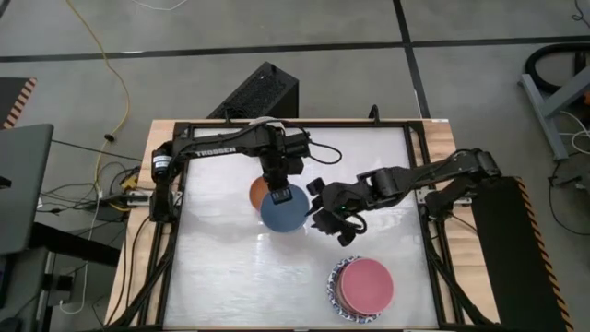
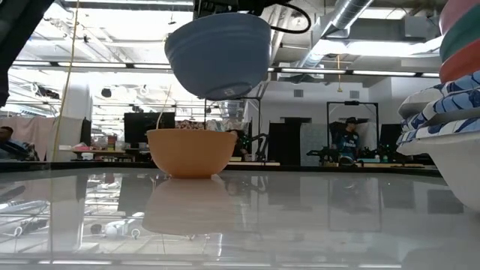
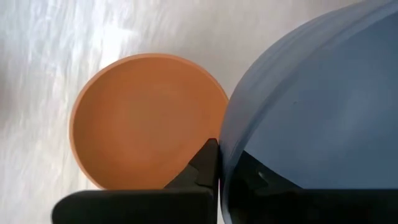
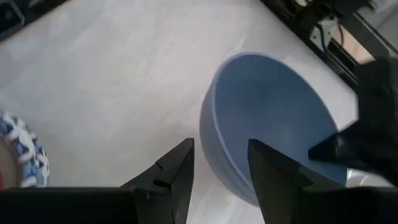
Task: Nest bowls inside each other
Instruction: Stack the blue bowl on top of the other pink bowl
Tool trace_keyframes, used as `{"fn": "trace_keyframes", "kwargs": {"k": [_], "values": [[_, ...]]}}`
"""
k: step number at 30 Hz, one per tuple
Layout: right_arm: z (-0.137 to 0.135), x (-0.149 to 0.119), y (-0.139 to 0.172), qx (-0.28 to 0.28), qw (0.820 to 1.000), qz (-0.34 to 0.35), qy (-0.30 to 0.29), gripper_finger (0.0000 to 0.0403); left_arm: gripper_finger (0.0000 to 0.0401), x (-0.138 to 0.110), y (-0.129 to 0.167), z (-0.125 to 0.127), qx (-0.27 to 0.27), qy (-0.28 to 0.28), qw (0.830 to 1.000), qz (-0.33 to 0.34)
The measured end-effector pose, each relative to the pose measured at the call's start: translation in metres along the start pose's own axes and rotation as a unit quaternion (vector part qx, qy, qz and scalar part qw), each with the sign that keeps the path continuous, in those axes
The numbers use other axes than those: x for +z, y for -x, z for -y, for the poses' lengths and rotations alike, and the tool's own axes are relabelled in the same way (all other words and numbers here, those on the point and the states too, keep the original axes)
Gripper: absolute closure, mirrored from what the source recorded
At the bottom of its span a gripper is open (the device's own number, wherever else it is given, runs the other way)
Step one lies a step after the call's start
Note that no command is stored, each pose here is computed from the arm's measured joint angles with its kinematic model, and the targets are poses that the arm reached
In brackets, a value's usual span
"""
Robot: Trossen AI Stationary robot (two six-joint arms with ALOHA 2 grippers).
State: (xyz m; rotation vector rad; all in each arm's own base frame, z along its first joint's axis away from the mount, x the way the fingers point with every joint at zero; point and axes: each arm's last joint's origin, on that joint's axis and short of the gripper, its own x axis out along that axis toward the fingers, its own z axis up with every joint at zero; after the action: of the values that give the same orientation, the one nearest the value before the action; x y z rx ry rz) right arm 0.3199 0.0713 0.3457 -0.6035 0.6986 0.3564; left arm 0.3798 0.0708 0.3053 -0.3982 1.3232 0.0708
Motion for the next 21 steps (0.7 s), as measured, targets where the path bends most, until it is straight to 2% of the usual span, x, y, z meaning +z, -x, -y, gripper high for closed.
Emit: {"fn": "trace_keyframes", "kwargs": {"k": [8, 14, 21], "values": [[0.005, 0.010, -0.022, 0.040, 0.995, -0.061, 0.068, 0.0232, 0.0401, 0.000, 0.000, 0.000, 0.000, -0.001, 1.000, 0.000], [0.005, 0.013, -0.039, 0.050, 0.992, -0.072, 0.095, 0.0232, 0.0401, 0.000, 0.000, 0.001, 0.001, -0.001, 1.000, 0.000], [0.005, 0.008, -0.038, 0.054, 0.987, -0.099, 0.114, 0.0244, 0.0401, 0.000, 0.000, 0.001, 0.001, -0.001, 1.000, 0.000]]}}
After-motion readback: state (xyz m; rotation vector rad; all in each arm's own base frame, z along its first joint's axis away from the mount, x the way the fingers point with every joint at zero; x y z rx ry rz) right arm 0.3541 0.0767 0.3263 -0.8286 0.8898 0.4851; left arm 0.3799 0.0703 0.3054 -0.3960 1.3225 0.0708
